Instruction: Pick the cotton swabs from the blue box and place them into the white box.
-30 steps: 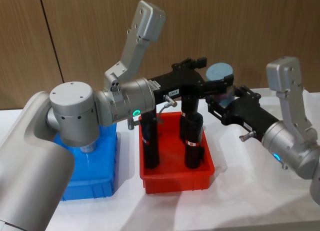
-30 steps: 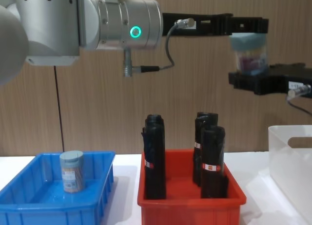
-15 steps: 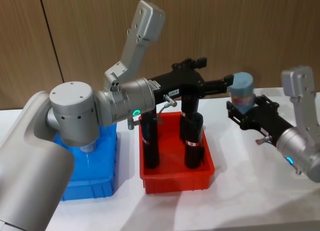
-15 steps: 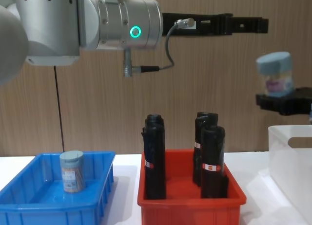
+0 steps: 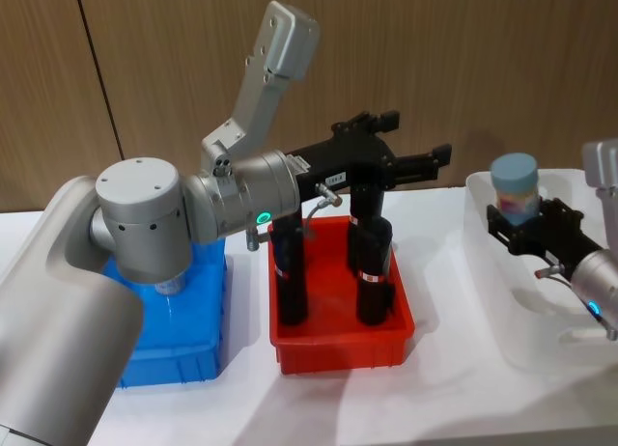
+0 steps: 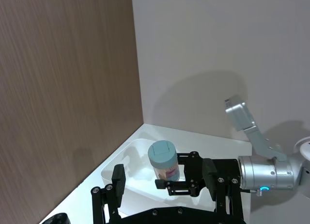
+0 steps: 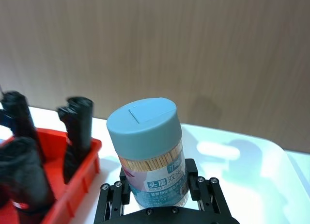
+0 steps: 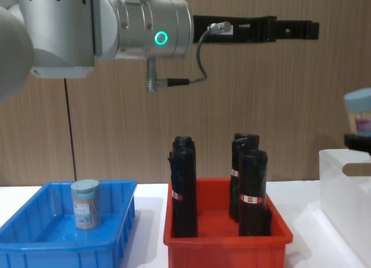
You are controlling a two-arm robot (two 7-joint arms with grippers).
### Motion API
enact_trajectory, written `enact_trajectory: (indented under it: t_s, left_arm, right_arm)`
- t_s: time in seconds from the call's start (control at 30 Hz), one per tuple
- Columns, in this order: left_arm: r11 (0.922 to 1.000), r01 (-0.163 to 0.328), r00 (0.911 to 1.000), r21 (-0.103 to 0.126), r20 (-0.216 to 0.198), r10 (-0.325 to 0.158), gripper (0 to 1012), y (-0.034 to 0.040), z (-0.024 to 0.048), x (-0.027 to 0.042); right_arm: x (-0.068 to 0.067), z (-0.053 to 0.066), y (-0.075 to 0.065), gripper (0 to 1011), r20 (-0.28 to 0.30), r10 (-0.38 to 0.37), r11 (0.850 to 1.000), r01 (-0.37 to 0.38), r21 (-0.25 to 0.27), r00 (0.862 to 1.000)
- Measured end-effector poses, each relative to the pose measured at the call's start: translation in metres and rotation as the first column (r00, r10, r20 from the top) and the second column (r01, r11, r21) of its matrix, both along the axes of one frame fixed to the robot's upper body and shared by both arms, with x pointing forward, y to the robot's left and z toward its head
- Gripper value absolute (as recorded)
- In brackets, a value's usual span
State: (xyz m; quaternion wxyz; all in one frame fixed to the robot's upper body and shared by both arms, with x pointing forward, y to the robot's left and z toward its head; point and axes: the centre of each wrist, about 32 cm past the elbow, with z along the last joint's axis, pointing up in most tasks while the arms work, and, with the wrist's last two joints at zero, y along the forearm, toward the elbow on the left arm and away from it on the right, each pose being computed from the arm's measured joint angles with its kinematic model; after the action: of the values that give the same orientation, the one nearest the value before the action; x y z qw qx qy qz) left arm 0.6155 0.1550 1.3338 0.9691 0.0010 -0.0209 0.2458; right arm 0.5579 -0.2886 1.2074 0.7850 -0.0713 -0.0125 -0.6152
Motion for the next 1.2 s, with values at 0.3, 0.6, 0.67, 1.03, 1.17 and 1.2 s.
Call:
enact_trajectory:
  t_s: [0.3, 0.6, 0.67, 1.03, 1.17, 1.2]
  left_arm:
    - [1.0, 0.0, 1.0, 0.0, 0.0, 0.0, 1004, 0.0, 0.0, 0.0]
    - [1.0, 0.0, 1.0, 0.0, 0.0, 0.0, 1004, 0.0, 0.0, 0.0]
    - [1.0, 0.0, 1.0, 0.0, 0.0, 0.0, 1004, 0.0, 0.0, 0.0]
    - [1.0, 0.0, 1.0, 0.0, 0.0, 0.0, 1004, 0.0, 0.0, 0.0]
    - [1.0, 0.0, 1.0, 0.0, 0.0, 0.0, 1004, 0.0, 0.0, 0.0]
    - [1.0, 0.0, 1.0, 0.0, 0.0, 0.0, 1004, 0.0, 0.0, 0.0]
  right_arm:
    - [0.012, -0.011, -0.018, 661, -0.102, -0.046, 0.999, 0.046, 0.0, 0.994]
    - [0.021, -0.022, -0.032, 728, -0.179, -0.08, 0.997, 0.082, 0.004, 0.981]
    - [0.023, -0.023, -0.035, 773, -0.188, -0.085, 0.996, 0.088, 0.008, 0.978]
    - [0.025, -0.026, -0.043, 1001, -0.187, -0.1, 0.994, 0.106, 0.022, 0.977]
    - [0.024, -0.025, -0.044, 1001, -0.171, -0.101, 0.994, 0.107, 0.025, 0.98]
    - [0.024, -0.024, -0.044, 1001, -0.167, -0.101, 0.994, 0.107, 0.027, 0.981]
